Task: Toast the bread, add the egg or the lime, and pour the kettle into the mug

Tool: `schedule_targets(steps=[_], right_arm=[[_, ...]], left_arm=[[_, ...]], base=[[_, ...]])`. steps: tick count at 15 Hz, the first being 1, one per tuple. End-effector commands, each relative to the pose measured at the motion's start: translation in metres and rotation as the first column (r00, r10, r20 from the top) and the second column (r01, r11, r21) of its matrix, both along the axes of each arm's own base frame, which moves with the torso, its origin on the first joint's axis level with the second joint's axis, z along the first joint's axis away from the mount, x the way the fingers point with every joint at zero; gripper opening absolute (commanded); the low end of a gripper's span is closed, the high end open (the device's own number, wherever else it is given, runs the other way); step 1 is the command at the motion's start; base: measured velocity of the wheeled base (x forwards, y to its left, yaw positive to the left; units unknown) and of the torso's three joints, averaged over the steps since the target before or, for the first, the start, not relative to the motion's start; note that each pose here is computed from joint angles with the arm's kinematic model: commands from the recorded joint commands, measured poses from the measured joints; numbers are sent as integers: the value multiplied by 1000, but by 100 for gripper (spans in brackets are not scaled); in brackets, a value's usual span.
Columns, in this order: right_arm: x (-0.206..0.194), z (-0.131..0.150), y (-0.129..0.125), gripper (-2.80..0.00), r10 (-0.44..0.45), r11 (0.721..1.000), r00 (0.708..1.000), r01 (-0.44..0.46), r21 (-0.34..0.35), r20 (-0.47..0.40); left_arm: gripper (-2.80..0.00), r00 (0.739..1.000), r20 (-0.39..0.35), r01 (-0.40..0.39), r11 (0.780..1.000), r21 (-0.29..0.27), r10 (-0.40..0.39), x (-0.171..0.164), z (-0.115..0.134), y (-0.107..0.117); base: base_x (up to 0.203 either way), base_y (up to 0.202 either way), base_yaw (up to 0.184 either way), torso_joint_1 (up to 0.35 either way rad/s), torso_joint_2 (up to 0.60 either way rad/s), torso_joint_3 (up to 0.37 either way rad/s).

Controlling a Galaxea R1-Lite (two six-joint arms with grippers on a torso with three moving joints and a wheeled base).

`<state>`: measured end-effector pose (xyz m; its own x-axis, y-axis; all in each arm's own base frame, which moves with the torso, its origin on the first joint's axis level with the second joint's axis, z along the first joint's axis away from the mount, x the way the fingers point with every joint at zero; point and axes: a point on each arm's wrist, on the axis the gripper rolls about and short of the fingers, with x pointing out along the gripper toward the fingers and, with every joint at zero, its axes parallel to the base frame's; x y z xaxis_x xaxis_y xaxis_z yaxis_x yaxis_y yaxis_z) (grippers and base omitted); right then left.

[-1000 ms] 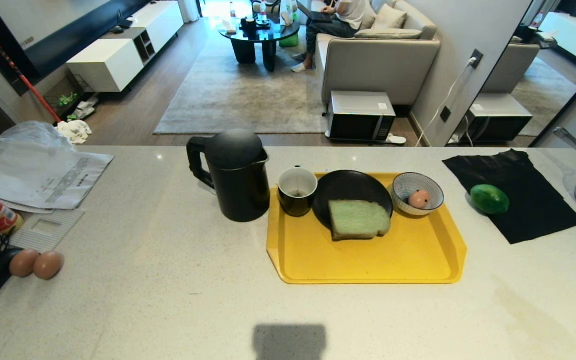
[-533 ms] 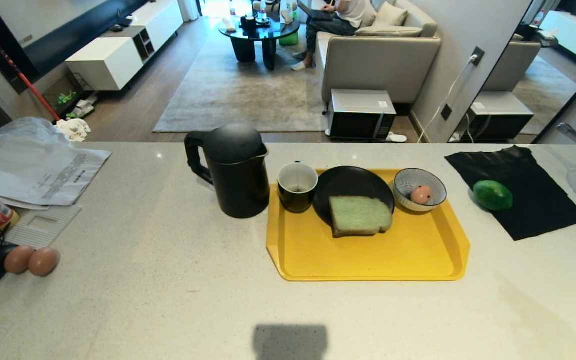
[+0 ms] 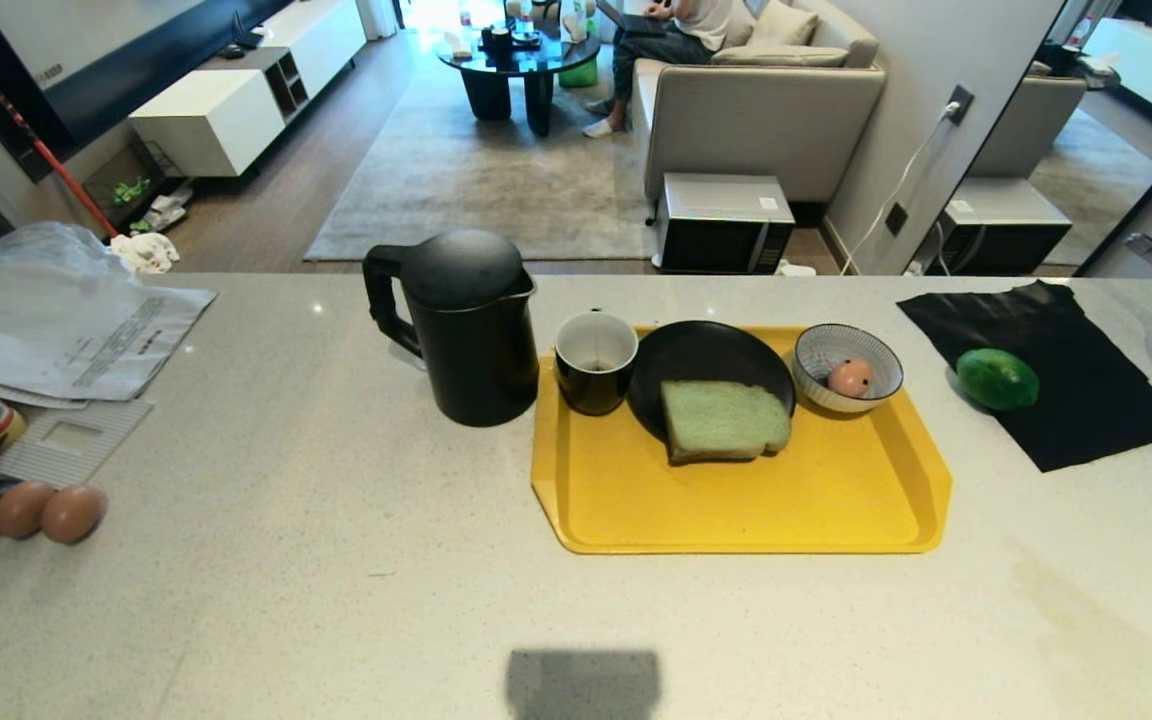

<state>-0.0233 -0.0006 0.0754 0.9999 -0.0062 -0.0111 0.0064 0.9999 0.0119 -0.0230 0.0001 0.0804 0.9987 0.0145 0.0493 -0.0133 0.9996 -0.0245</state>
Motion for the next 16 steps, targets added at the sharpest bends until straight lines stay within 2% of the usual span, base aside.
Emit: schedule_targets(steps=[1, 16], right_arm=[[0, 0, 0, -280, 0, 1000, 1000, 0, 0, 0], [1, 0, 0, -280, 8, 1000, 1000, -8, -15, 14]], left_arm=[[-280, 1000, -16, -1, 1000, -1, 1, 1, -5, 0], [-280, 1000, -16, -1, 1000, -1, 1, 1, -5, 0]], base=[[0, 0, 0, -11, 34, 23], [0, 0, 0, 0, 0, 0]])
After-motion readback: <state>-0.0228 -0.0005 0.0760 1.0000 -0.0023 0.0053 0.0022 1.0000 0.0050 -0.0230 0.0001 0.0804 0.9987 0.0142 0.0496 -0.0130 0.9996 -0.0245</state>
